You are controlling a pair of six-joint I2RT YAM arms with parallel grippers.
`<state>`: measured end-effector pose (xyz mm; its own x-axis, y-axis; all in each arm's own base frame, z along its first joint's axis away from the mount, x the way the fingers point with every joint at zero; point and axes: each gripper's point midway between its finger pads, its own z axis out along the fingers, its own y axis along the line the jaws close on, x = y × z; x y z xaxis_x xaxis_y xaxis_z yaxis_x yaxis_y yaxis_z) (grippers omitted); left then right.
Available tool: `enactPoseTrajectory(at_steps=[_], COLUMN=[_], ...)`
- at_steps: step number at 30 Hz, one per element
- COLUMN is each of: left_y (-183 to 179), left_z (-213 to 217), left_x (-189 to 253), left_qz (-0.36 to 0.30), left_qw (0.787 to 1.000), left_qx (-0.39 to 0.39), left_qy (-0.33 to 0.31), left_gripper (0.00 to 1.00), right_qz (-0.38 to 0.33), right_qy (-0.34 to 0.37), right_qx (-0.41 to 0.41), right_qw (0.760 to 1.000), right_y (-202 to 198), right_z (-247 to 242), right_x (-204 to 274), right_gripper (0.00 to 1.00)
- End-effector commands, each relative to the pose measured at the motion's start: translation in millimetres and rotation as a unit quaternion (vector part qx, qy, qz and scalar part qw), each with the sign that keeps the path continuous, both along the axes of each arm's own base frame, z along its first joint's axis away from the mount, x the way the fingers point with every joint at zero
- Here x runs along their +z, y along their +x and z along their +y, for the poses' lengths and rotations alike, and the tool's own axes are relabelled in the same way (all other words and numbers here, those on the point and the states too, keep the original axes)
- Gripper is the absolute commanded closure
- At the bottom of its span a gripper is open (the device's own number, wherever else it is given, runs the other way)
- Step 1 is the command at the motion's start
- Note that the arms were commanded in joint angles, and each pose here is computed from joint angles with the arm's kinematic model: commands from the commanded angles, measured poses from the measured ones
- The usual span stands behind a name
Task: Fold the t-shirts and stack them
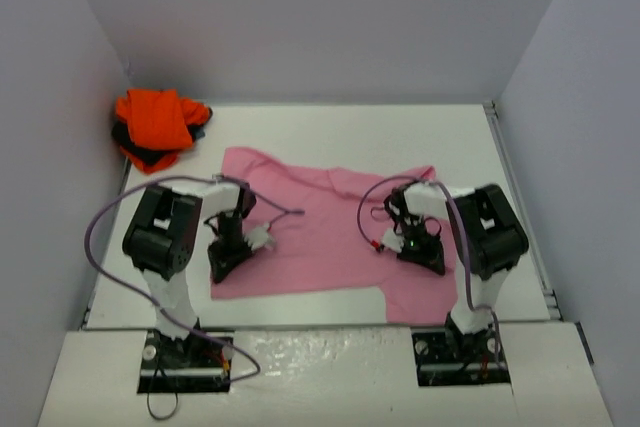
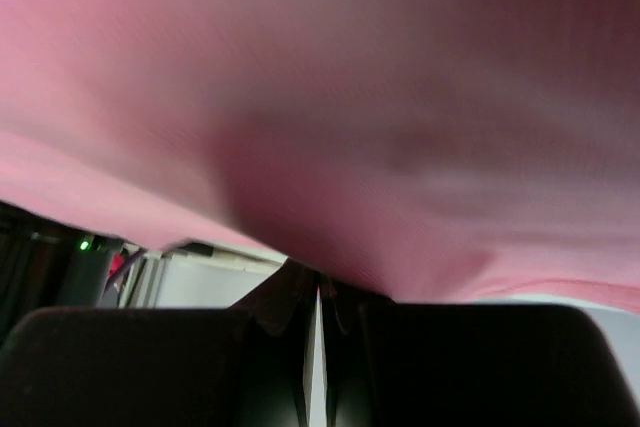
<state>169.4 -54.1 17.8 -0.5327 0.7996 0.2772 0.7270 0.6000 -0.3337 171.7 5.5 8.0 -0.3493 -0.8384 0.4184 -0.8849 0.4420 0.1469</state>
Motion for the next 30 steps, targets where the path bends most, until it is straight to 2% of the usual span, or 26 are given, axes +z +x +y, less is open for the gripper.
enactPoseTrajectory(at_steps=[1,3,6,8,10,13,16,17,21,30], left_y=[-10.9,-3.6,19.8,48.2,72.5,114.1,142.8,152.3,186.0,223.1], left_z=[23.1,20.5,15.3,6.2,-2.6,-12.7,-16.2,-16.6,-20.9,-29.8], left_x=[12.1,23.4,39.1,58.0,77.5,109.5,117.1,115.0,87.2,55.9], left_qz=[-0.024,-0.059,-0.124,-0.181,-0.231,-0.319,-0.36,-0.367,-0.356,-0.359], left_qw=[0.999,0.998,0.992,0.983,0.972,0.945,0.93,0.927,0.93,0.925], left_qx=[-0.021,-0.022,-0.011,0.0,0.02,0.045,0.059,0.063,0.088,0.12], left_qy=[0.006,-0.009,-0.016,-0.03,-0.041,-0.056,-0.052,-0.046,-0.019,-0.005], left_gripper=[1.0,1.0,1.0,1.0,1.0,1.0,0.93,0.93,1.0,1.0], right_qz=[-0.015,-0.068,-0.164,-0.224,-0.274,-0.317,-0.338,-0.338,-0.335,-0.396], right_qy=[0.014,0.028,0.056,0.061,0.077,0.1,0.123,0.127,0.133,0.178], right_qx=[0.033,0.038,0.032,0.028,0.016,0.007,-0.001,-0.005,-0.016,0.066], right_qw=[0.999,0.997,0.984,0.972,0.959,0.943,0.933,0.933,0.933,0.899], right_y=[-14.3,1.5,43.8,69.9,95.2,117.9,140.3,144.9,167.8,185.1], right_z=[5.2,14.9,32.2,40.8,53.4,67.5,83.8,88.7,112.7,184.3], right_x=[39.3,47.3,63.8,77.5,96.4,109.6,101.5,96.2,68.2,86.9], right_gripper=[1.0,0.99,0.92,0.98,0.99,0.93,0.85,0.72,0.68,0.66])
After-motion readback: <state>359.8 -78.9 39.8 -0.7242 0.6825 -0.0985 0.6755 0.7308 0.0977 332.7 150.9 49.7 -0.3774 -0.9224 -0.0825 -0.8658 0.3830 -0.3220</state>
